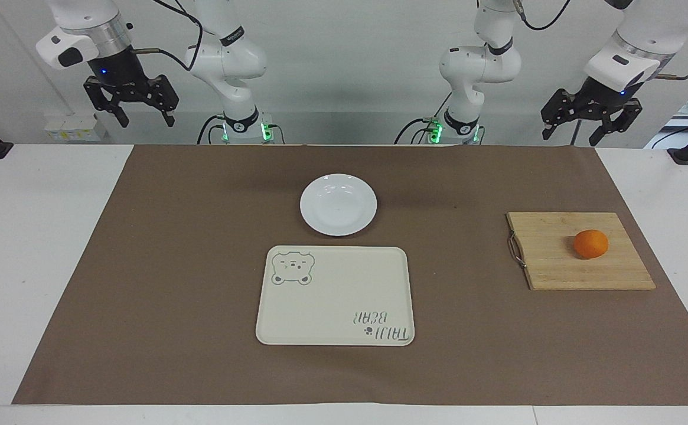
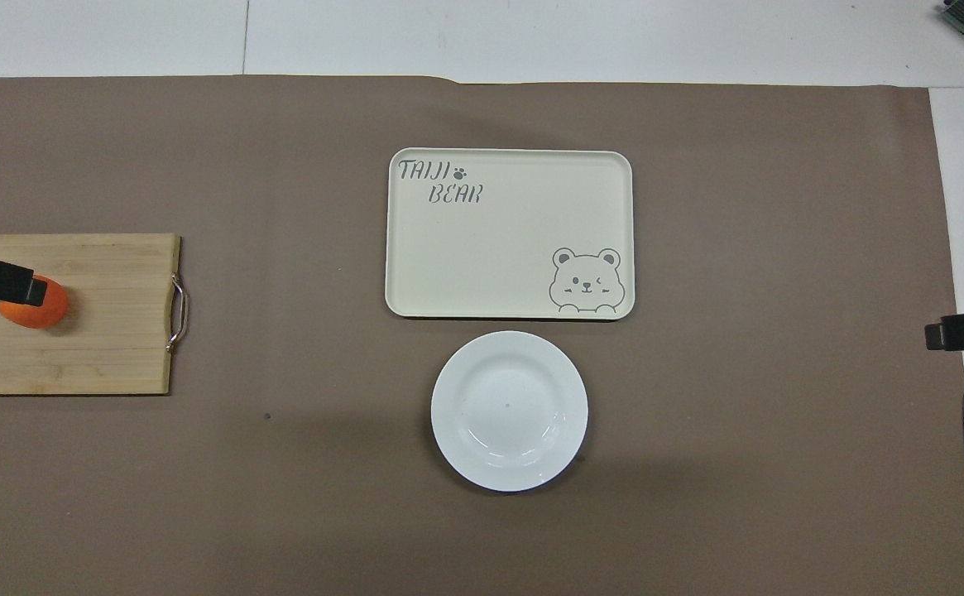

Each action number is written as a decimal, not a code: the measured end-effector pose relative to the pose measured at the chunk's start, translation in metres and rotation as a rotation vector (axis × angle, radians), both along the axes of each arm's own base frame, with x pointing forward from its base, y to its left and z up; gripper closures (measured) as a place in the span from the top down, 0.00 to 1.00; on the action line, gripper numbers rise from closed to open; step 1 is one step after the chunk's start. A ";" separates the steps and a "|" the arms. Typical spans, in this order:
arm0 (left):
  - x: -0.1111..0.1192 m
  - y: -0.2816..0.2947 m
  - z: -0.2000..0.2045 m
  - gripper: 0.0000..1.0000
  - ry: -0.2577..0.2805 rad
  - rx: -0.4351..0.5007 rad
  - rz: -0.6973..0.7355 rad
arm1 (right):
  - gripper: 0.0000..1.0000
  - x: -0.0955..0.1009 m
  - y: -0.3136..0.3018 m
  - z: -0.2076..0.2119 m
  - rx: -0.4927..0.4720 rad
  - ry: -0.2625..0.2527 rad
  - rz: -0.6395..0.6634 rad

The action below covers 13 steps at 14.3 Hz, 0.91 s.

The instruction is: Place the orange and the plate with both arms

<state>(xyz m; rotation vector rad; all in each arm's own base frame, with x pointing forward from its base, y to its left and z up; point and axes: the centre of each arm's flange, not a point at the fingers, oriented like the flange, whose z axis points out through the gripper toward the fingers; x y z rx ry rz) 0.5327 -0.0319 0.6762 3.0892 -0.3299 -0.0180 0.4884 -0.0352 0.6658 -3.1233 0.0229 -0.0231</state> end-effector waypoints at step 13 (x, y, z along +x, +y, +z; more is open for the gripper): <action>0.063 0.110 -0.062 1.00 -0.146 0.023 0.038 | 1.00 0.000 0.000 0.000 0.000 0.000 0.000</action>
